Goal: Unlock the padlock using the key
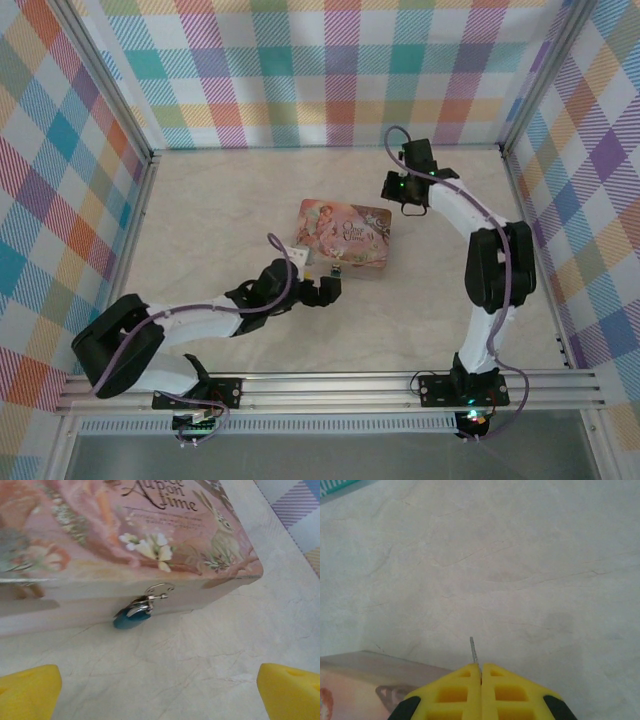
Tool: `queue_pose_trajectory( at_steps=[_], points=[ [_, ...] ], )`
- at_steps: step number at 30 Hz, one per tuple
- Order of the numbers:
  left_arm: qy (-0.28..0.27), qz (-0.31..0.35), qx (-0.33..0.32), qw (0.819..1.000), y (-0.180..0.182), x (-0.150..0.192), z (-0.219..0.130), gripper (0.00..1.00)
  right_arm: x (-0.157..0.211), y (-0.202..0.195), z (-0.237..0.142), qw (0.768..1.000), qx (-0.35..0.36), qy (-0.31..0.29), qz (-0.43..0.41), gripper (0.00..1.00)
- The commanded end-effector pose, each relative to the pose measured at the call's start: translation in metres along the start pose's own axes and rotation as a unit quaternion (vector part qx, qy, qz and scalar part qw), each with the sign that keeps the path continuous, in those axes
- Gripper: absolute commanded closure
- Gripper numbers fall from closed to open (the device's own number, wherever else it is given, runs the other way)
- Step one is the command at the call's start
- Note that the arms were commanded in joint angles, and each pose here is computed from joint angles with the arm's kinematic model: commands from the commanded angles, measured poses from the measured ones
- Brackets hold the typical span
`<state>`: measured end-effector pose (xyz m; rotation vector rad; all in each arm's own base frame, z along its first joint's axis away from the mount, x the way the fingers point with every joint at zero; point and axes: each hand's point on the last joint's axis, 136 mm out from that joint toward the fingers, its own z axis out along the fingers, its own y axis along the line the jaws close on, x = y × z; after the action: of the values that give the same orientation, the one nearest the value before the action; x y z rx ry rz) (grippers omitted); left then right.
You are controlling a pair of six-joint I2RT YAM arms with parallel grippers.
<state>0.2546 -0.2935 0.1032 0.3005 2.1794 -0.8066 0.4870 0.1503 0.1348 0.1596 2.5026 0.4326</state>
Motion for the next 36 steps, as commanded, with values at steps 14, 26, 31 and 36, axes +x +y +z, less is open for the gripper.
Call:
queue_pose_trajectory(
  at_steps=[14, 26, 31, 36],
  points=[
    [-0.075, 0.109, 0.011, 0.991, -0.013, 0.012, 0.054, 0.00, 0.004, -0.036, 0.022, 0.999, 0.044, 0.017, 0.004, 1.00],
    [-0.066, 0.150, 0.061, 0.985, -0.029, 0.019, 0.076, 0.00, 0.033, -0.034, 0.040, 0.999, 0.015, 0.036, 0.021, 1.00],
    [-0.072, 0.156, 0.071, 0.983, -0.029, 0.015, 0.082, 0.00, 0.042, -0.028, 0.043, 0.999, 0.005, 0.038, 0.015, 1.00],
    [-0.081, 0.156, 0.066, 0.982, -0.026, 0.009, 0.085, 0.00, 0.050, -0.026, 0.046, 0.999, 0.001, 0.039, 0.011, 1.00]
  ],
)
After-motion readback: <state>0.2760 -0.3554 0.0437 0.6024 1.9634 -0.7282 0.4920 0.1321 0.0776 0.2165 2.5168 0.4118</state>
